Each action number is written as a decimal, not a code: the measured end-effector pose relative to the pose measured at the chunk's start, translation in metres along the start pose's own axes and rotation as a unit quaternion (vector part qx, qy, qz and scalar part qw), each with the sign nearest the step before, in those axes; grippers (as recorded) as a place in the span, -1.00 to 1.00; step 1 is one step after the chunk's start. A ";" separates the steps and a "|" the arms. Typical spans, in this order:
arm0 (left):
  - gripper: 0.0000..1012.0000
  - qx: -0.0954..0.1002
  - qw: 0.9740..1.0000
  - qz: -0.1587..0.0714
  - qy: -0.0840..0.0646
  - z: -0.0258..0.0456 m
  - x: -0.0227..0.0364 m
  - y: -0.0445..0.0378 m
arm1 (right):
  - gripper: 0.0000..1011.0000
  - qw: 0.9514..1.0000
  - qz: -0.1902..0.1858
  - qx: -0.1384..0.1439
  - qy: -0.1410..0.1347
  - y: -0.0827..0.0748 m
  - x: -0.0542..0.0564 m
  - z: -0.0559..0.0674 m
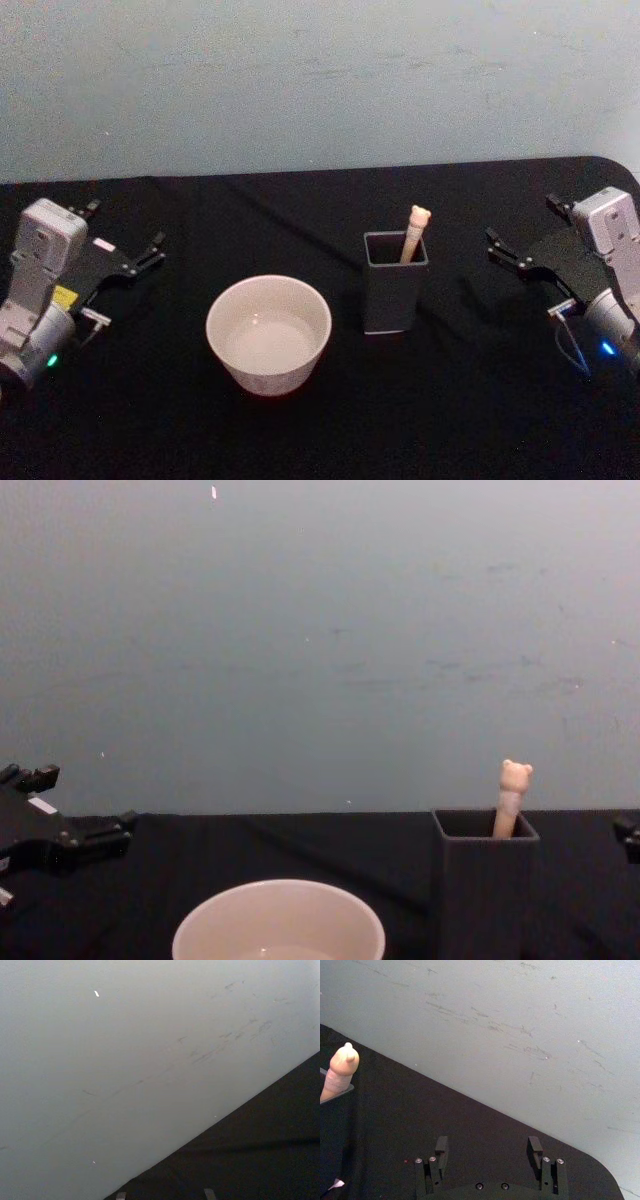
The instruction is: Pick up the stirring spoon with one hand, stir inside the cup, then place it back in its original position.
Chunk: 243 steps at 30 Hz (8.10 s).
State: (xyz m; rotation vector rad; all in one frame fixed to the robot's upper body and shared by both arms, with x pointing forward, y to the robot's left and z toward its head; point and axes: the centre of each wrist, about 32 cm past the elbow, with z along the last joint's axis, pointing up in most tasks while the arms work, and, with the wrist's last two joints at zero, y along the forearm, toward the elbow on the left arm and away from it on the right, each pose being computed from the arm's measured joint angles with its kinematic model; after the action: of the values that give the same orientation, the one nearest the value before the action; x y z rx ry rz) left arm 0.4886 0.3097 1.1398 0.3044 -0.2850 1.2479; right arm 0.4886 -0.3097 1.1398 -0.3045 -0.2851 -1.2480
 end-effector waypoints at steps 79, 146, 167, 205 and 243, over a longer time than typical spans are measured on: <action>0.98 0.000 1.000 0.000 0.000 0.0000 0.0000 0.0000 | 0.98 0.966 0.199 0.024 0.162 -0.012 0.000 0.045; 0.98 0.000 1.000 0.000 0.000 -0.0001 0.0000 0.0000 | 0.68 0.964 0.194 0.002 0.183 0.037 -0.010 0.048; 0.98 0.000 1.000 0.000 0.000 0.0000 0.0000 0.0000 | -0.54 0.964 0.193 0.003 0.183 0.037 -0.011 0.048; 0.98 0.000 1.000 0.000 0.000 0.0000 0.0000 0.0000 | -0.56 0.942 0.222 -0.017 0.250 0.035 -0.007 0.060; 0.98 0.000 1.000 0.000 0.000 0.0000 0.0000 0.0000 | -0.56 0.941 0.207 0.086 0.255 0.027 0.019 0.105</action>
State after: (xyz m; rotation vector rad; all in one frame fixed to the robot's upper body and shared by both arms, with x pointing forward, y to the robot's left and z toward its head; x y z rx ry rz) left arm 0.4886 0.3097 1.1398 0.3044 -0.2850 1.2480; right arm 0.5150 -0.2787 1.2420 0.1139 0.1171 -0.8389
